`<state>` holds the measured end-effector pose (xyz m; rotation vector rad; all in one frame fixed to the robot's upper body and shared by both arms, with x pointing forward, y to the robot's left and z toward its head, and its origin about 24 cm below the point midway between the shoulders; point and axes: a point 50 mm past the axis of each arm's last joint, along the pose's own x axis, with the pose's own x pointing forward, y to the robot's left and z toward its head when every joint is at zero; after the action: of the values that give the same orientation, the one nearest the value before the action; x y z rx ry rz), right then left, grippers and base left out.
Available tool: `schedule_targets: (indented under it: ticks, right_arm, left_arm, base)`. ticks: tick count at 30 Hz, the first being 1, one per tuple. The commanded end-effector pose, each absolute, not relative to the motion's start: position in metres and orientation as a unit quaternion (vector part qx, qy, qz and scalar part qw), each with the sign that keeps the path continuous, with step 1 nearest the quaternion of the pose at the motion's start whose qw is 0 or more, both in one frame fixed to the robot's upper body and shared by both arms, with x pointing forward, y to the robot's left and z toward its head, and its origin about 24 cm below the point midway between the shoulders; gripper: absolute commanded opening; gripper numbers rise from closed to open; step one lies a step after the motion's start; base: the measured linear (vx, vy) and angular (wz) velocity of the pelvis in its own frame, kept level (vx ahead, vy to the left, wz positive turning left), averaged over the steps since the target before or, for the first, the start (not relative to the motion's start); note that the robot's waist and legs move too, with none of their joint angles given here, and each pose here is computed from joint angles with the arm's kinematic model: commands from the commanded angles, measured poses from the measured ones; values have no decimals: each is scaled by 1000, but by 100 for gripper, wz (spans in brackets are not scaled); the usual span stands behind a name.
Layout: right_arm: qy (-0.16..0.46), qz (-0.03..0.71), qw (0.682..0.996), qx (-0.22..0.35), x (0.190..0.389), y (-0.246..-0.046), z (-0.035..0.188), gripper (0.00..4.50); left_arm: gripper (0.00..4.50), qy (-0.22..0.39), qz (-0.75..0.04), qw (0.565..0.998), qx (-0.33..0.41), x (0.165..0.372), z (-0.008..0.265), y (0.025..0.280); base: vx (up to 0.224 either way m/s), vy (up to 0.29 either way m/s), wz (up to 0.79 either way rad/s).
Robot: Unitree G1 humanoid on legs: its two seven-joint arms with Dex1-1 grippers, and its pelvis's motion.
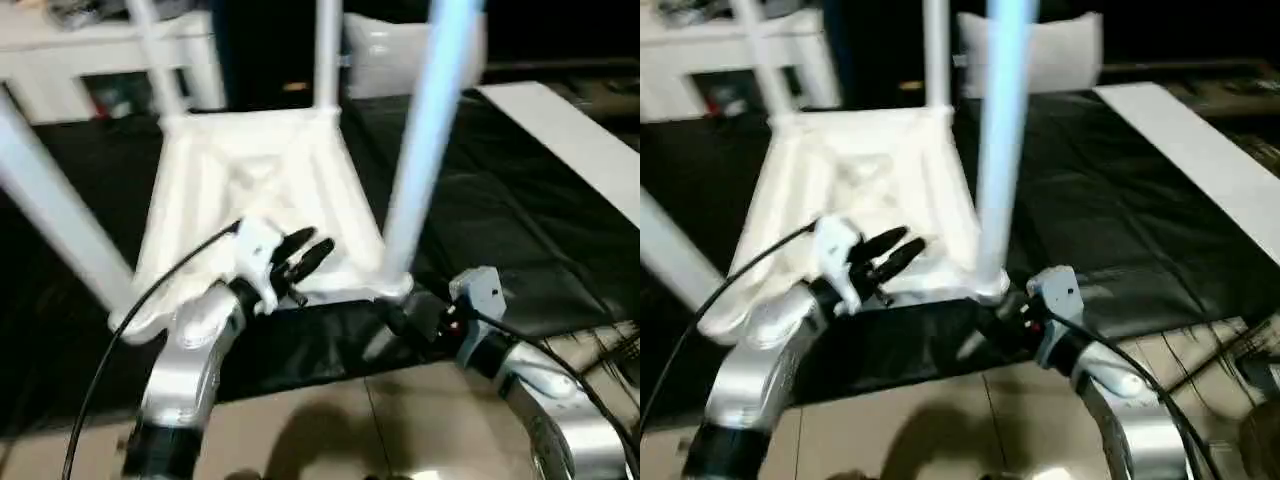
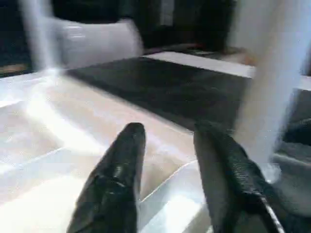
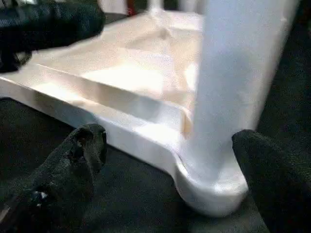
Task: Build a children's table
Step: Rotate leg to tighten
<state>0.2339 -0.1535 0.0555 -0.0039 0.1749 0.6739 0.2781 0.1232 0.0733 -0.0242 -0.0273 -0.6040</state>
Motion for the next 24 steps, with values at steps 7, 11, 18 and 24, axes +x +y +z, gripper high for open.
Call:
schedule_targets:
  ticks: [7,11,18,24]
  right_arm:
    - [70,306,949,-9,240,-162,57,450]
    - [73,309,948,-13,240,-166,55,450]
    - [99,380,920,-17,233,-179,57,450]
    - [112,465,878,-17,224,-177,61,450]
  left_arm:
    - [255,-20,-225,974,-9,264,70,131]
    - [277,-8,-198,980,-17,259,69,135]
    - [334,5,-202,978,-44,247,65,143]
    - [384,18,-191,981,-26,239,61,152]
  base:
    - [-22,-150,25]
    - [-2,-15,2]
    - [-19,66,2]
    - [0,0,0]
